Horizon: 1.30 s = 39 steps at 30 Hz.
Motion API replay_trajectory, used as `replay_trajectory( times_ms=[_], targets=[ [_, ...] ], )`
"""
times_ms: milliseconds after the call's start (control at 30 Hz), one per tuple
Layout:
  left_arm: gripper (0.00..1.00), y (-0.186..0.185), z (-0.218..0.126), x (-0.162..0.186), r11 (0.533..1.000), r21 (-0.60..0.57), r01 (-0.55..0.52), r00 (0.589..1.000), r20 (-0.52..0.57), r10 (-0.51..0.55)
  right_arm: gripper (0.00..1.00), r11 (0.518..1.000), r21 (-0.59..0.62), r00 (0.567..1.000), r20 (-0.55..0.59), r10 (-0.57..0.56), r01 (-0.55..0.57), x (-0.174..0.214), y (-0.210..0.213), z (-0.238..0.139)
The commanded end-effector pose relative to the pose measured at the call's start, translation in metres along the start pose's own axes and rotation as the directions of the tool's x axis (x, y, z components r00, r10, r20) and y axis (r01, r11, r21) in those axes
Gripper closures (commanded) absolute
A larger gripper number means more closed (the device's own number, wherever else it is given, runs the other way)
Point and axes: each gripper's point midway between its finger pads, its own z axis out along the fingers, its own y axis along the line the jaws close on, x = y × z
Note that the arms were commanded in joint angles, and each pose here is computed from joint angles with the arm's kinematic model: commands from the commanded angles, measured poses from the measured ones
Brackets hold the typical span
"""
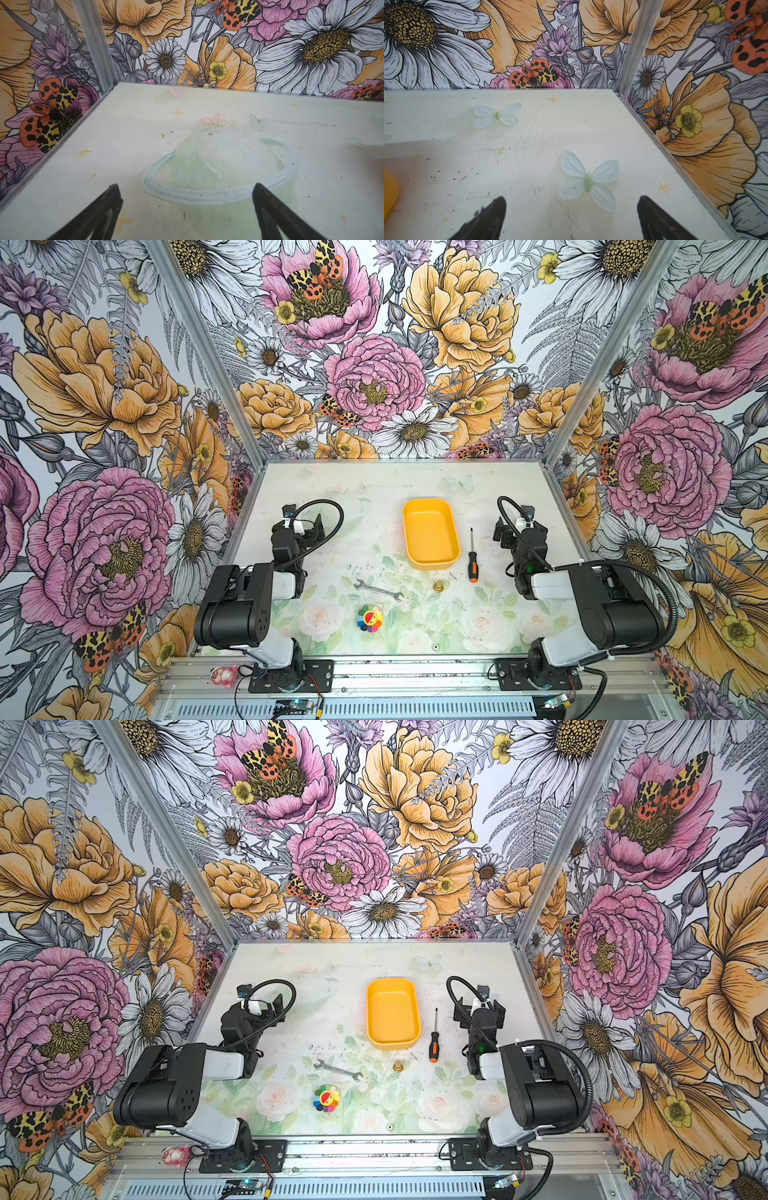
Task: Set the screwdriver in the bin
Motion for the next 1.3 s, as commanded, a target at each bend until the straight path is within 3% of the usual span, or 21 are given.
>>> replay_trajectory(
  times_ms=[0, 1067, 1267],
  targets=[
    [0.01, -0.005, 0.003, -0.008, 1.000, 0.021, 0.003, 1.000, 0.017, -0.004, 0.01, 1.000, -0.009, 1.000, 0.024, 0.014, -0.014, -0.010, 0.001, 0.004],
    [0.01, -0.008, 0.001, -0.008, 1.000, 0.020, -0.013, 1.000, 0.023, 0.013, 0.01, 1.000, -0.011, 1.000, 0.022, 0.015, -0.014, -0.010, 0.001, 0.004],
    [0.01, -0.018, -0.002, -0.007, 0.997, 0.070, -0.043, 0.998, 0.037, 0.040, 0.00, 1.000, -0.010, 1.000, 0.022, 0.015, -0.014, -0.010, 0.001, 0.004]
  ],
)
